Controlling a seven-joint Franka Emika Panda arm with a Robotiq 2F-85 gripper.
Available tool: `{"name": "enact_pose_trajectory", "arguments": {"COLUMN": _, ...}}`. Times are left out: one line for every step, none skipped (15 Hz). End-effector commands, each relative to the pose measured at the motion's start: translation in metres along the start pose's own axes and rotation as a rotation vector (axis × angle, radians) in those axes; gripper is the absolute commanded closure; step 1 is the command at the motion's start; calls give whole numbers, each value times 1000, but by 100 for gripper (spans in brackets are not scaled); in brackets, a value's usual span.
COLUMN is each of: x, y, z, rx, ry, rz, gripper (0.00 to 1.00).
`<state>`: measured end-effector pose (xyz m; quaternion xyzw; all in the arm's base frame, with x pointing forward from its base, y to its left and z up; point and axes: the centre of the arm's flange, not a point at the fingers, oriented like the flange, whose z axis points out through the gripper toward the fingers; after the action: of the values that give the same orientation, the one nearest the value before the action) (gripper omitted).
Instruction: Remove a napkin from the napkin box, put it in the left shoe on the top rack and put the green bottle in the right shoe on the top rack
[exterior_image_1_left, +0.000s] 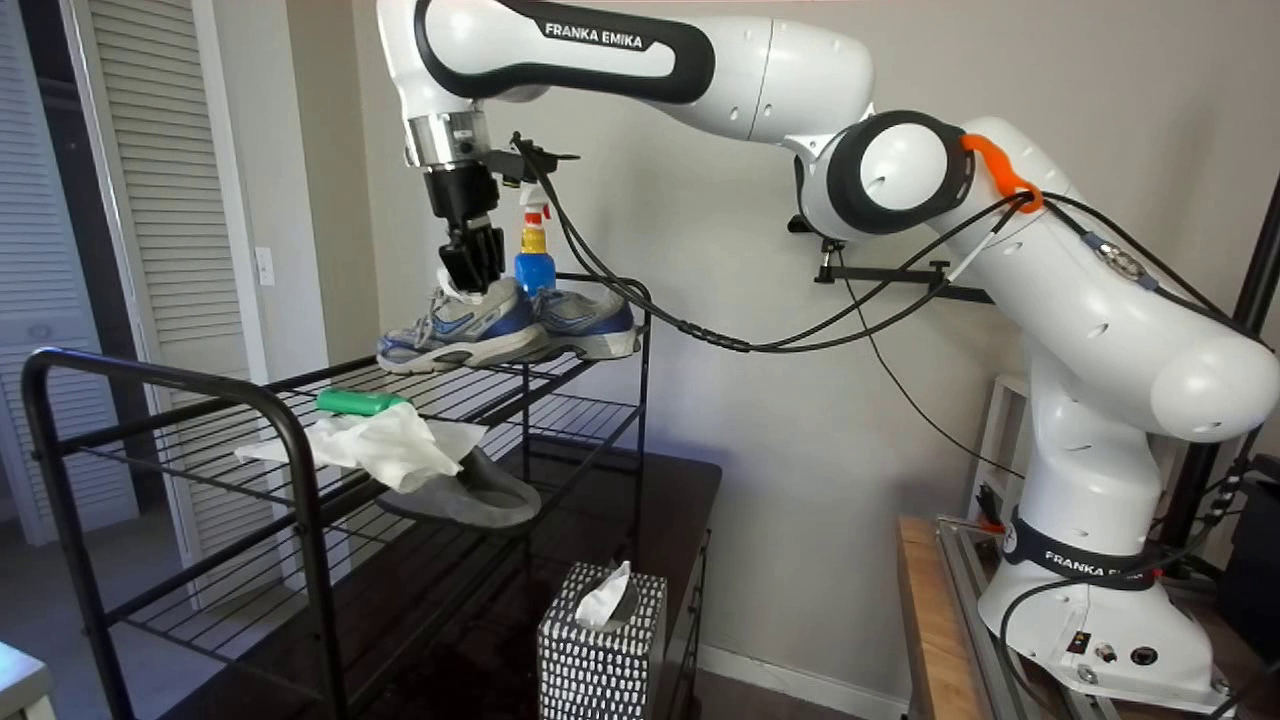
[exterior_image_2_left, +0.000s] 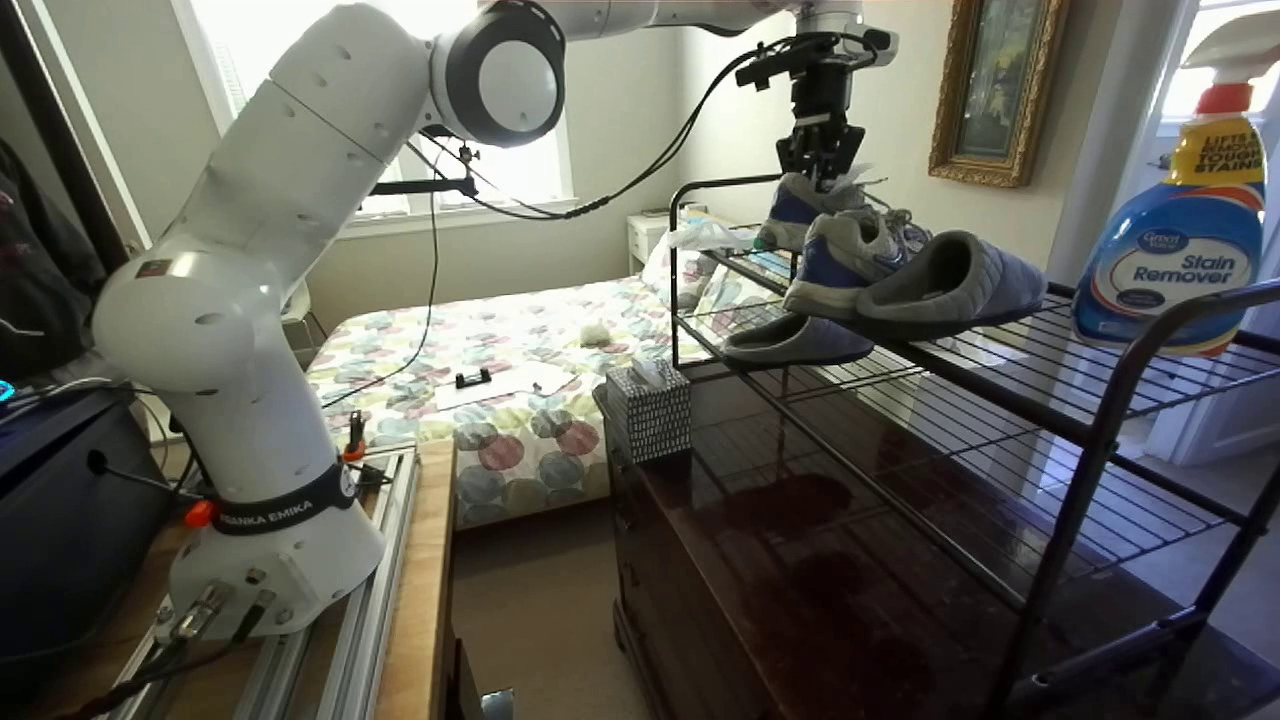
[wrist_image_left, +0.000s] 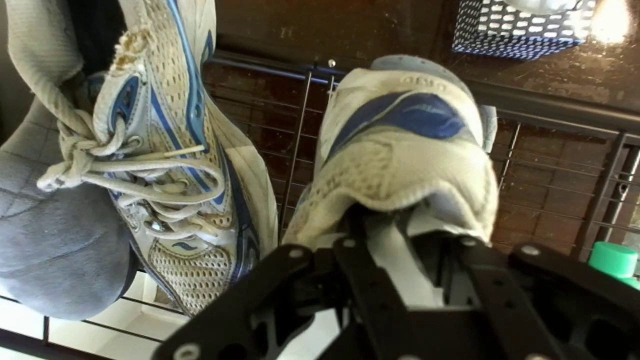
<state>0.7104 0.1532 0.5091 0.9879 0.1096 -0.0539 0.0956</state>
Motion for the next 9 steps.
{"name": "enact_pose_trajectory", "arguments": {"x": 3, "y": 1, "z": -14, "rx": 45, "ry": -7, "rz": -26, "gripper": 97}}
{"name": "enact_pose_trajectory", "arguments": {"x": 3, "y": 1, "z": -14, "rx": 46, "ry": -7, "rz": -27, "gripper": 100}}
{"name": "enact_pose_trajectory", "arguments": {"x": 2, "y": 1, "z": -16, "rx": 47, "ry": -2, "rz": -28, "gripper": 100}}
{"name": "enact_pose_trajectory", "arguments": {"x": 1, "y": 1, "z": -17, "rx": 47, "ry": 3, "rz": -28, "gripper": 100}}
{"name": "enact_pose_trajectory", "arguments": {"x": 0, "y": 1, "z": -20, "rx": 47, "ry": 8, "rz": -28, "gripper": 100}}
{"name": "enact_pose_trajectory", "arguments": {"x": -1, "y": 2, "z": -22, "rx": 46, "ry": 12, "rz": -28, "gripper": 100}}
{"name": "enact_pose_trajectory", "arguments": {"x": -2, "y": 2, "z": -24, "rx": 47, "ry": 16, "rz": -29, "gripper": 99}}
{"name": "enact_pose_trajectory", "arguments": {"x": -3, "y": 3, "z": -27, "rx": 47, "ry": 20, "rz": -30, "gripper": 73}}
{"name": "enact_pose_trajectory", "arguments": {"x": -4, "y": 3, "z": -30, "rx": 45, "ry": 22, "rz": -28, "gripper": 73}}
